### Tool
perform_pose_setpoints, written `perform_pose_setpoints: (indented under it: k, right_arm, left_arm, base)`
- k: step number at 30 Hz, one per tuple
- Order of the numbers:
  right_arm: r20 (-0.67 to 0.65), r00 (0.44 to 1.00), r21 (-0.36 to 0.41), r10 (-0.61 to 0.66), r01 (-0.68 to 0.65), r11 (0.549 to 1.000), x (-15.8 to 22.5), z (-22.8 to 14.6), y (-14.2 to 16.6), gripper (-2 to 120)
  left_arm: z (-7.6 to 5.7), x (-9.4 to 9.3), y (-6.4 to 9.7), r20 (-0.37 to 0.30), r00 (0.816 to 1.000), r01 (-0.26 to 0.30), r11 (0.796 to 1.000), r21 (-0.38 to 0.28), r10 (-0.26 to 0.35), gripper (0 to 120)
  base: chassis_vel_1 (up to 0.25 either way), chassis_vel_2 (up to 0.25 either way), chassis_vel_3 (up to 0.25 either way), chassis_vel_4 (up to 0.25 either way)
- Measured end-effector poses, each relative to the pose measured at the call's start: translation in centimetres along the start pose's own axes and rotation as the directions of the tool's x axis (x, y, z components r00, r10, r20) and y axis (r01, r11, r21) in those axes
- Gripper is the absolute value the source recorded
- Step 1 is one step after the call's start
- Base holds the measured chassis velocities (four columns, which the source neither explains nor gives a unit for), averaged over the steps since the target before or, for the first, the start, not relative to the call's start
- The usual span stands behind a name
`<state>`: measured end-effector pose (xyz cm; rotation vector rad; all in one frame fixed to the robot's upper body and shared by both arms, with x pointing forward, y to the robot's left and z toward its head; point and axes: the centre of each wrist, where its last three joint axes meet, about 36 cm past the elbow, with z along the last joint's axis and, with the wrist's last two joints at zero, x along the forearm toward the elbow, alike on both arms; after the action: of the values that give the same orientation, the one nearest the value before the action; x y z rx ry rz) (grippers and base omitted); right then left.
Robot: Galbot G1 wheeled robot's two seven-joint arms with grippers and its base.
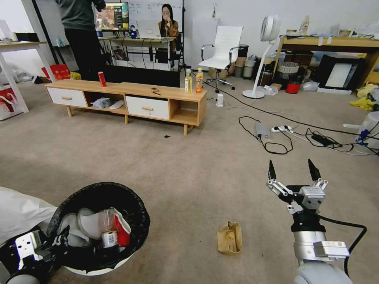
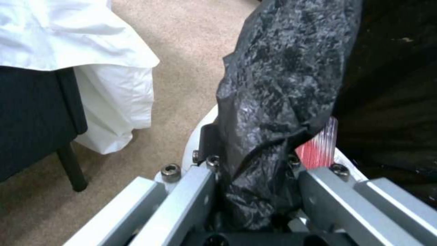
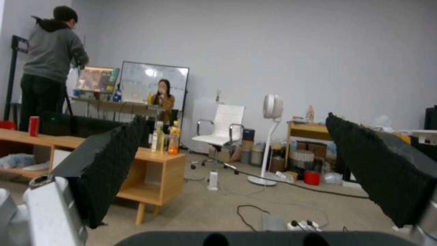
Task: Pick up the trash bin and place the garbage on the floor into it.
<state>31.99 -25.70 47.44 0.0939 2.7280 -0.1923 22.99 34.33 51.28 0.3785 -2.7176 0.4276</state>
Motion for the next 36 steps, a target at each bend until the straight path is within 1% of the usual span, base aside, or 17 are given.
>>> perform_pose_setpoints:
  k: [5, 9, 11, 12, 15, 16, 17, 18, 19, 20, 22, 23, 26, 27, 29, 32, 36]
  right_arm:
    - [-0.057, 0.998, -0.009, 0.004, -0.004, 1.0, -0.5, -0.3, -0.4, 100]
    - [-0.193, 0.981, -0.082, 0.006, -0.022, 0.996, -1.0, -1.2, -0.4, 100]
    - [-0.355, 0.934, -0.164, -0.021, -0.04, 0.986, -1.8, -2.5, 0.1, 100]
    - [-0.355, 0.934, -0.164, -0.021, -0.04, 0.986, -1.8, -2.5, 0.1, 100]
    - [-0.515, 0.852, -0.256, -0.09, -0.052, 0.965, -3.0, -3.4, 0.8, 100]
    - [-0.515, 0.852, -0.256, -0.09, -0.052, 0.965, -3.0, -3.4, 0.8, 100]
    - [-0.619, 0.77, -0.318, -0.158, -0.062, 0.946, -4.0, -4.0, 1.3, 100]
    - [-0.619, 0.77, -0.318, -0.158, -0.062, 0.946, -4.0, -4.0, 1.3, 100]
    - [-0.67, 0.715, -0.346, -0.2, -0.062, 0.936, -4.6, -4.3, 1.7, 100]
    - [-0.67, 0.715, -0.346, -0.2, -0.062, 0.936, -4.6, -4.3, 1.7, 100]
    - [-0.767, 0.569, -0.401, -0.295, -0.066, 0.914, -5.6, -3.8, 2.4, 100]
    - [-0.767, 0.569, -0.401, -0.295, -0.066, 0.914, -5.6, -3.8, 2.4, 100]
    - [-0.83, 0.445, -0.404, -0.336, -0.065, 0.913, -5.8, -1.7, 3.3, 100]
    - [-0.83, 0.445, -0.404, -0.336, -0.065, 0.913, -5.8, -1.7, 3.3, 100]
    - [-0.868, 0.357, -0.392, -0.344, -0.069, 0.917, -5.9, 0.2, 3.8, 100]
    - [-0.896, 0.303, -0.364, -0.324, -0.087, 0.927, -6.0, 2.4, 3.9, 100]
    - [-0.914, 0.266, -0.343, -0.307, -0.101, 0.934, -5.9, 4.1, 3.9, 100]
  left_arm:
    - [0.1, 0.0, 0.0, -0.002, 1.0, 0.0, 1.0, 0.0, 0.0, 5]
    - [0.1, -0.1, 0.1, -0.002, 1.0, 0.0, 1.0, 0.0, 0.0, 5]
    - [0.1, -0.2, 0.1, -0.002, 1.0, 0.002, 1.0, 0.0, -0.002, 5]
    - [0.1, -0.2, 0.1, -0.002, 1.0, 0.002, 1.0, 0.0, -0.002, 5]
    - [0.1, -0.2, 0.2, -0.003, 1.0, 0.004, 1.0, 0.001, -0.004, 5]
    - [0.1, -0.2, 0.2, -0.003, 1.0, 0.004, 1.0, 0.001, -0.004, 5]
    - [0.2, -0.2, 0.2, -0.002, 1.0, 0.005, 1.0, 0.001, -0.005, 5]
    - [0.2, -0.2, 0.2, -0.002, 1.0, 0.005, 1.0, 0.001, -0.005, 5]
    - [0.1, -0.2, 0.3, 0.0, 1.0, 0.008, 1.0, 0.001, -0.008, 5]
    - [0.1, -0.2, 0.3, 0.0, 1.0, 0.008, 1.0, 0.001, -0.008, 5]
    - [0.0, -0.1, 0.5, 0.002, 1.0, 0.015, 1.0, -0.002, -0.015, 5]
    - [0.0, -0.1, 0.5, 0.002, 1.0, 0.015, 1.0, -0.002, -0.015, 5]
    - [0.0, 0.0, 0.7, 0.002, 1.0, 0.022, 1.0, -0.005, -0.022, 5]
    - [0.0, 0.0, 0.7, 0.002, 1.0, 0.022, 1.0, -0.005, -0.022, 5]
    - [0.1, -0.1, 0.8, 0.0, 1.0, 0.026, 1.0, -0.004, -0.026, 5]
    - [0.2, -0.2, 0.9, -0.002, 1.0, 0.027, 1.0, -0.002, -0.027, 5]
    - [0.3, -0.4, 0.9, -0.005, 1.0, 0.027, 1.0, -0.001, -0.027, 5]
  base:
    - [0.0, 0.0, 0.0, 0.0]
    - [0.0, 0.0, 0.0, 0.0]
    - [0.0, 0.0, 0.0, 0.0]
    - [0.0, 0.0, 0.0, 0.0]
    - [0.0, 0.0, 0.0, 0.0]
    - [0.0, 0.0, 0.0, 0.0]
    - [0.0, 0.0, 0.0, 0.0]
    - [0.0, 0.0, 0.0, 0.0]
    - [0.0, 0.0, 0.0, 0.0]
    - [0.0, 0.0, 0.0, 0.0]
    - [0.0, 0.0, 0.0, 0.0]
    - [0.0, 0.0, 0.0, 0.0]
    - [0.0, 0.0, 0.0, 0.0]
    - [0.0, 0.0, 0.0, 0.0]
    - [0.0, 0.0, 0.0, 0.0]
    - [0.0, 0.0, 0.0, 0.0]
    - [0.0, 0.0, 0.0, 0.0]
